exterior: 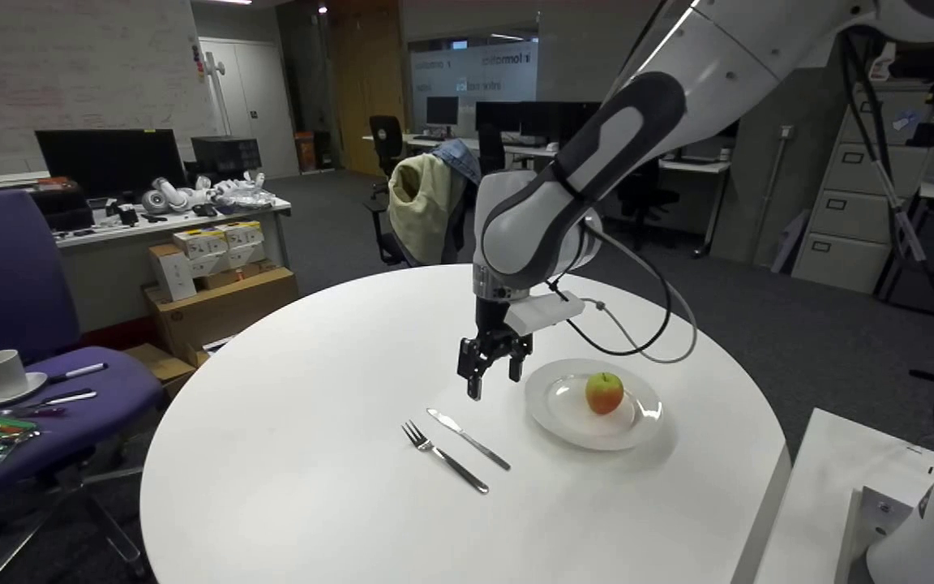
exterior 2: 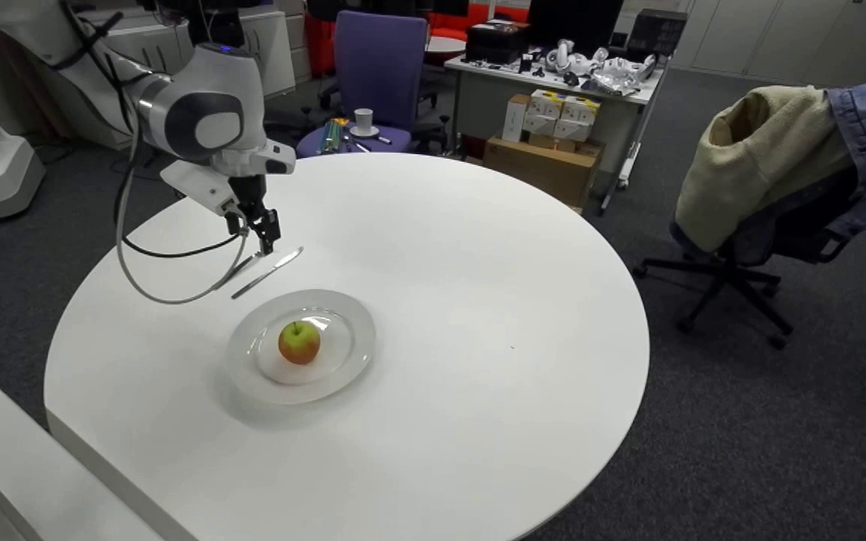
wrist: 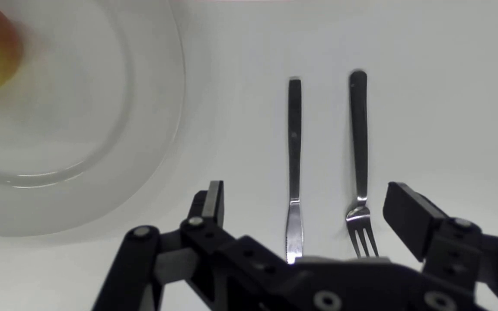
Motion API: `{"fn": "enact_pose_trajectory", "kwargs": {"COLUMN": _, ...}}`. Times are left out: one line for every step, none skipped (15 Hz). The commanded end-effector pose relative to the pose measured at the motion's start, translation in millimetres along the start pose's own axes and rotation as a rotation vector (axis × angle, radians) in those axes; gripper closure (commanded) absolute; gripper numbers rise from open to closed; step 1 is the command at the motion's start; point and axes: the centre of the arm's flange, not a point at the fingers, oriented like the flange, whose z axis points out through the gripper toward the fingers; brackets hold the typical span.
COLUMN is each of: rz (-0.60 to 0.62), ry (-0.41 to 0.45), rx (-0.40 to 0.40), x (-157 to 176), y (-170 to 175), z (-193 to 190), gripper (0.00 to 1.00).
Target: Move the silver fork to the right.
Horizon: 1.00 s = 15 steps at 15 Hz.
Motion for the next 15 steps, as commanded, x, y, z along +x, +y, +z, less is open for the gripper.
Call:
{"fn": "enact_pose_trajectory", "kwargs": {"rz": -0.051, "ry": 0.008, "rx": 0.02, "x": 52, "y": -26, "z": 13, "gripper": 0.0}}
{"fn": "enact_pose_trajectory", "kwargs": {"rz": -0.073, "ry": 0.016, "rx": 0.029, "x": 60, "y": -41, "z": 14, "gripper": 0.0}}
{"fn": "enact_pose_trajectory", "kwargs": {"rz": -0.093, "ry": 0.024, "rx": 0.038, "x": 66, "y": -53, "z": 15, "gripper": 0.0}}
{"fn": "enact_pose_trajectory", "kwargs": {"rz": -0.114, "ry": 0.032, "rx": 0.045, "x": 71, "y": -67, "z": 15, "gripper": 0.0}}
{"fn": "enact_pose_trajectory", "kwargs": {"rz": -0.13, "ry": 0.036, "rx": 0.048, "x": 75, "y": -78, "z": 15, "gripper": 0.0}}
{"fn": "enact_pose_trajectory", "kwargs": {"rz": -0.147, "ry": 0.034, "rx": 0.049, "x": 79, "y": -89, "z": 17, "gripper": 0.0}}
{"fn": "enact_pose_trajectory", "kwargs": {"rz": -0.16, "ry": 0.024, "rx": 0.036, "x": 80, "y": -100, "z": 19, "gripper": 0.0}}
{"fn": "enact_pose_trajectory", "kwargs": {"rz": -0.179, "ry": 0.012, "rx": 0.025, "x": 80, "y": -110, "z": 21, "gripper": 0.0}}
{"fn": "enact_pose_trajectory", "kwargs": {"rz": -0.198, "ry": -0.005, "rx": 0.002, "x": 79, "y": -118, "z": 24, "gripper": 0.0}}
{"fn": "enact_pose_trajectory", "kwargs": {"rz": -0.213, "ry": -0.023, "rx": -0.019, "x": 77, "y": -126, "z": 28, "gripper": 0.0}}
{"fn": "enact_pose_trajectory", "kwargs": {"rz": -0.233, "ry": -0.036, "rx": -0.036, "x": 76, "y": -131, "z": 32, "gripper": 0.0}}
{"fn": "enact_pose_trajectory", "kwargs": {"rz": -0.245, "ry": -0.051, "rx": -0.059, "x": 74, "y": -136, "z": 36, "gripper": 0.0}}
{"fn": "enact_pose_trajectory", "kwargs": {"rz": -0.259, "ry": -0.064, "rx": -0.07, "x": 73, "y": -139, "z": 41, "gripper": 0.0}}
{"fn": "enact_pose_trajectory", "kwargs": {"rz": -0.268, "ry": -0.073, "rx": -0.085, "x": 72, "y": -142, "z": 45, "gripper": 0.0}}
{"fn": "enact_pose_trajectory", "kwargs": {"rz": -0.274, "ry": -0.079, "rx": -0.097, "x": 72, "y": -144, "z": 51, "gripper": 0.0}}
